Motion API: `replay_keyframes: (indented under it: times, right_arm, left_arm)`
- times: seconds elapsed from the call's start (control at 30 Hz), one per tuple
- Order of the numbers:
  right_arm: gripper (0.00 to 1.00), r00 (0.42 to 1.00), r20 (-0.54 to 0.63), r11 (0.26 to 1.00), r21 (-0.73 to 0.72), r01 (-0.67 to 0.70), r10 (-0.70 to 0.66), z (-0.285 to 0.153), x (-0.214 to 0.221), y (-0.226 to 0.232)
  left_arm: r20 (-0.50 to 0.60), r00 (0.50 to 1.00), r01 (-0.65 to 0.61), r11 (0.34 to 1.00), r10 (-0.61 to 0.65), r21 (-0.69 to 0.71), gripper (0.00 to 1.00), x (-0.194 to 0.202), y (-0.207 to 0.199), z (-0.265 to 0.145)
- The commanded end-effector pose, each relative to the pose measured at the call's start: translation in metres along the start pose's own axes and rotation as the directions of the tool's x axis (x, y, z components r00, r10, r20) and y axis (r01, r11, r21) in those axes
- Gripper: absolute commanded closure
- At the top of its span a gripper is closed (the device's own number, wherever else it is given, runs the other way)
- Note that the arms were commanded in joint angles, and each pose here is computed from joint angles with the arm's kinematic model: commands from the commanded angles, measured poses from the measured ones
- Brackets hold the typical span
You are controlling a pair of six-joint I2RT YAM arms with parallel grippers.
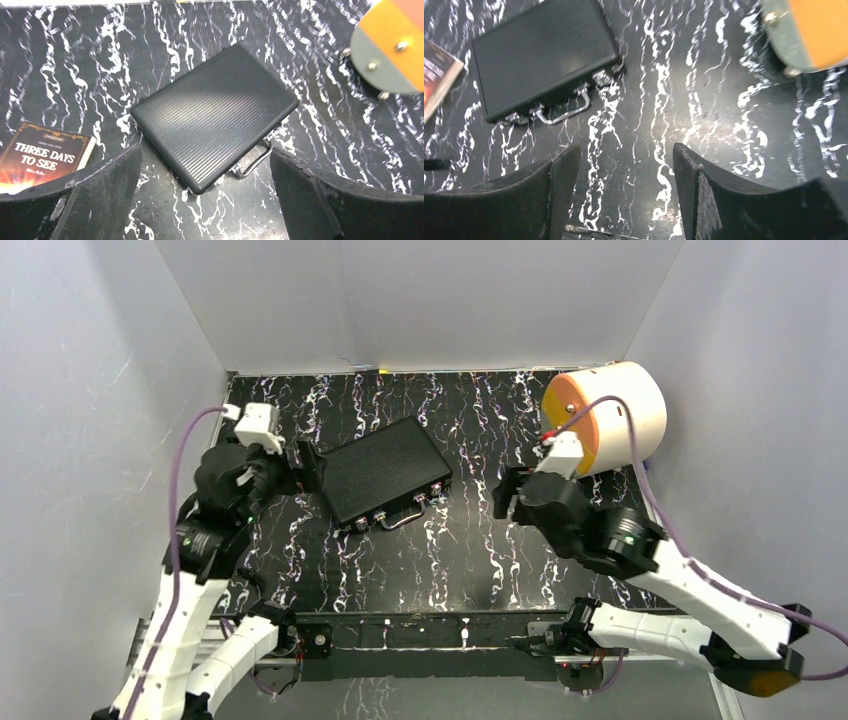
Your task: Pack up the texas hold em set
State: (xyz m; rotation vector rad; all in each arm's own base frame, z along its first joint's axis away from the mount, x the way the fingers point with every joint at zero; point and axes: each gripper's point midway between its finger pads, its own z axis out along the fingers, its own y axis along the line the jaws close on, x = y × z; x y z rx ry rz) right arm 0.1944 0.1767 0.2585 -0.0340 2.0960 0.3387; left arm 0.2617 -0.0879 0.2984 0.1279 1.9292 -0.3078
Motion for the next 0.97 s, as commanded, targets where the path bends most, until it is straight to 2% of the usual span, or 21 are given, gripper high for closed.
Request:
replay_keyframes:
  times: [0.0, 0.1, 0.2, 0.33, 0.53, 0.93]
  right_arm:
    - [0.19, 0.991, 0.131, 0.993, 0.116, -0.017, 0.001, -0.042, -0.042, -0.050]
    - [0.12, 0.979, 0.197, 0.984, 0.157, -0.078, 0.046, -0.069, -0.064, -0.074]
    - [0.02, 0.962, 0.261, 0.983, 0.131, -0.124, 0.087, -0.091, -0.086, -0.084]
    - [0.02, 0.945, 0.310, 0.985, 0.093, -0.145, 0.109, -0.107, -0.104, -0.088]
    - [0.02, 0.930, 0.350, 0.983, 0.099, -0.158, 0.114, -0.112, -0.116, -0.091]
    - [0.02, 0.925, 0.373, 0.987, 0.100, -0.122, 0.077, -0.105, -0.120, -0.084]
  left_arm:
    - [0.033, 0.999, 0.001, 1.000, 0.000, -0.029, 0.02, -0.016, 0.003, -0.039]
    - [0.043, 0.999, 0.032, 0.998, -0.030, -0.051, 0.02, -0.021, 0.006, -0.058]
    - [0.091, 0.995, 0.054, 0.997, -0.048, -0.063, 0.01, -0.030, 0.008, -0.078]
    - [0.150, 0.988, 0.052, 0.992, -0.035, -0.114, 0.02, -0.044, 0.017, -0.101]
    - [0.100, 0.994, 0.074, 0.970, -0.052, -0.233, 0.02, -0.034, 0.037, -0.113]
    - [0.099, 0.994, 0.060, 0.969, -0.037, -0.242, 0.02, -0.030, 0.040, -0.123]
